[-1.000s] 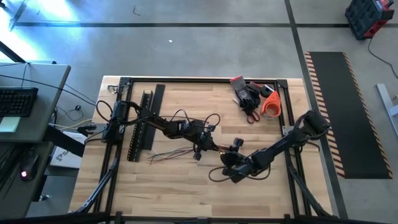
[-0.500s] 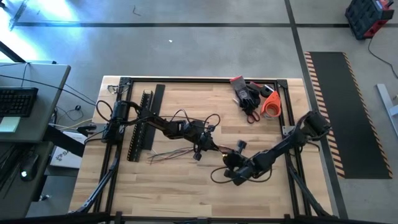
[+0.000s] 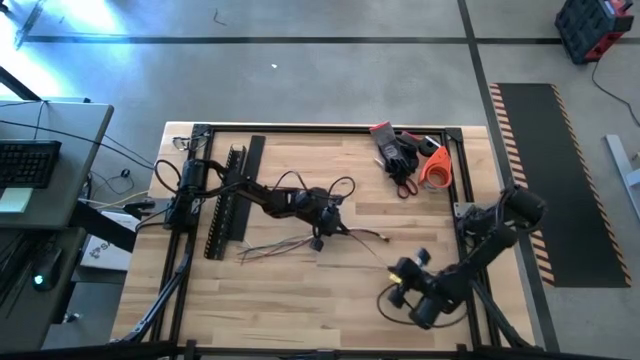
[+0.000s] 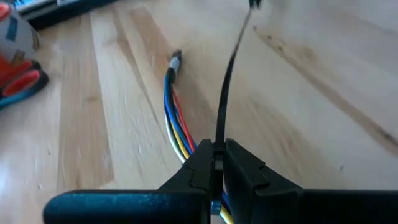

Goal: Ziptie cables
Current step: Wrap the cables together using the left black zip tie

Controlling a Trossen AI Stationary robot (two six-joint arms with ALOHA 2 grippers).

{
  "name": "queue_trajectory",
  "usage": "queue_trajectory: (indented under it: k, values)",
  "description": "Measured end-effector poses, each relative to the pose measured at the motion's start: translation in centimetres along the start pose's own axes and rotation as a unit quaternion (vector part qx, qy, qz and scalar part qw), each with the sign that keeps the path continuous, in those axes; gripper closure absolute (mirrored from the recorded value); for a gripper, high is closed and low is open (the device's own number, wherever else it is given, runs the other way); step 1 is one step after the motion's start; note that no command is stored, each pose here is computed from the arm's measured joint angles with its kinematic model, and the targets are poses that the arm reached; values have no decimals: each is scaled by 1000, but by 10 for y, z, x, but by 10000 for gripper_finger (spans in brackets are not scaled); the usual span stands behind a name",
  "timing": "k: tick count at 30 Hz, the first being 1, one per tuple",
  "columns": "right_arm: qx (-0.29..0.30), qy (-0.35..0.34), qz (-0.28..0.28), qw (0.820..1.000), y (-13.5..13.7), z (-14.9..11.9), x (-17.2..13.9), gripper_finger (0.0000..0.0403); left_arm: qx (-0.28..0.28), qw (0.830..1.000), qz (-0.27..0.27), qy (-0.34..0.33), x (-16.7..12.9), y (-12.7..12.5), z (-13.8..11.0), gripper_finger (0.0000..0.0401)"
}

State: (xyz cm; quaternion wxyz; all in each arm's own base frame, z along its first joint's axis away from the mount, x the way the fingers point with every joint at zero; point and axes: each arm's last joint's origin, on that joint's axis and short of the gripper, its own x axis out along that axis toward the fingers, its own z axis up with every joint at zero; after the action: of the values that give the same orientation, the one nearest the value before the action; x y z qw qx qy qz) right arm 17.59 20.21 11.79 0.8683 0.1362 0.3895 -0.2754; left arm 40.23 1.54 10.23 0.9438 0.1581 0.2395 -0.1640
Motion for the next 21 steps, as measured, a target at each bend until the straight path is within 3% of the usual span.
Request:
queue_trajectory:
  k: [8,11,15,21]
  values:
    - [15,85,-94,992,-11,-13,-38,402,2,1000,-1,24,-1,-3,-8,396]
    - [-2,53,-58,997,0,-8,-46,403,3,1000,-1,24,-1,-3,-8,396]
    - [-43,-56,3,998,16,16,-50,402,2,1000,-2,23,-1,-3,-8,396]
    - [-99,-123,42,987,20,31,-6,358,-7,1000,-3,22,-1,-4,-7,396]
